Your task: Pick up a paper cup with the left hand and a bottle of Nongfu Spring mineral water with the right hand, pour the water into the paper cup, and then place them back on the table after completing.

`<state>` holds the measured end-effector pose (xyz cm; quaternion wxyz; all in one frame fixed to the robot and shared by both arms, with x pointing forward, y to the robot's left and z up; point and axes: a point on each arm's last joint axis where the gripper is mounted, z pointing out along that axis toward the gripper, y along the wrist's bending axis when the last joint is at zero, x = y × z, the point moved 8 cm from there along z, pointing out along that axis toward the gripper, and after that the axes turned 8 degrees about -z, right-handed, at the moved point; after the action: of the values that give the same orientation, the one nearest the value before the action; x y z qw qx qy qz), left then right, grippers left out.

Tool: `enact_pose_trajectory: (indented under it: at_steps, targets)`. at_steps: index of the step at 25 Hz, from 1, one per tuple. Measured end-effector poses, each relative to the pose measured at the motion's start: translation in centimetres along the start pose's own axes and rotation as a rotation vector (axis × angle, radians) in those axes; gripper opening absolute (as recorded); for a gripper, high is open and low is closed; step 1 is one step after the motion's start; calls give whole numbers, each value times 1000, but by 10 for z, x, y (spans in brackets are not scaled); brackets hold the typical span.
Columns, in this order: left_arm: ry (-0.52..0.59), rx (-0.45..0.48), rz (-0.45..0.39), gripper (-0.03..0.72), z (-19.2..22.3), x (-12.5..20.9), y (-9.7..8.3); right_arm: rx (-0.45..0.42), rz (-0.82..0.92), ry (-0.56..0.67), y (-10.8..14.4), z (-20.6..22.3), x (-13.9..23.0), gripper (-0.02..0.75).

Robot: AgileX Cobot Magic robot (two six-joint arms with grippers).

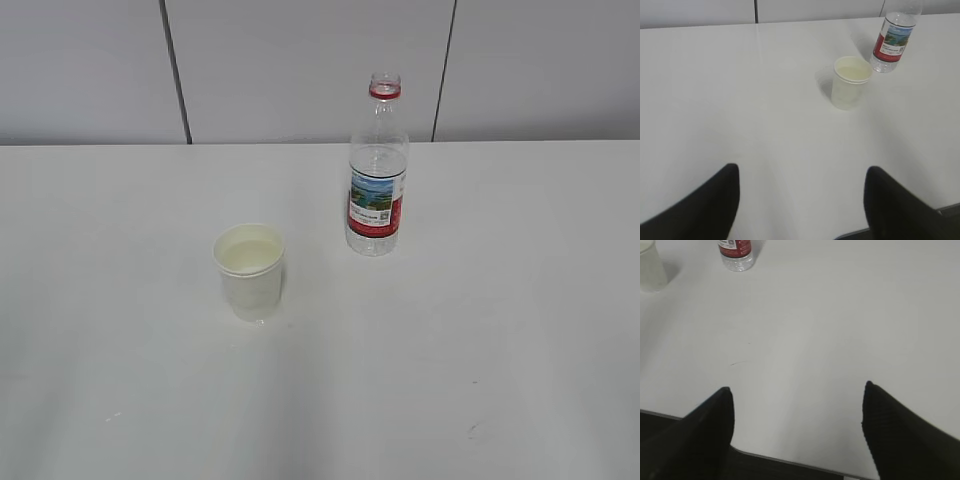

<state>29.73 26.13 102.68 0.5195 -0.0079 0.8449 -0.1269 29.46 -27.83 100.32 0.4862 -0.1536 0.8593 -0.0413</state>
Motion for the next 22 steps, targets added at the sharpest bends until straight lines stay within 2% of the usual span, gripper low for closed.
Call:
enact_pose_trajectory:
  at_steps: [7, 22]
  targets:
    - [2, 0, -1, 479, 1, 1, 0, -56, -29, -15, 4, -1, 0, 590]
    - [2, -20, 9, 479, 1, 1, 4, -25, -5, -5, -1, -1, 1, 589]
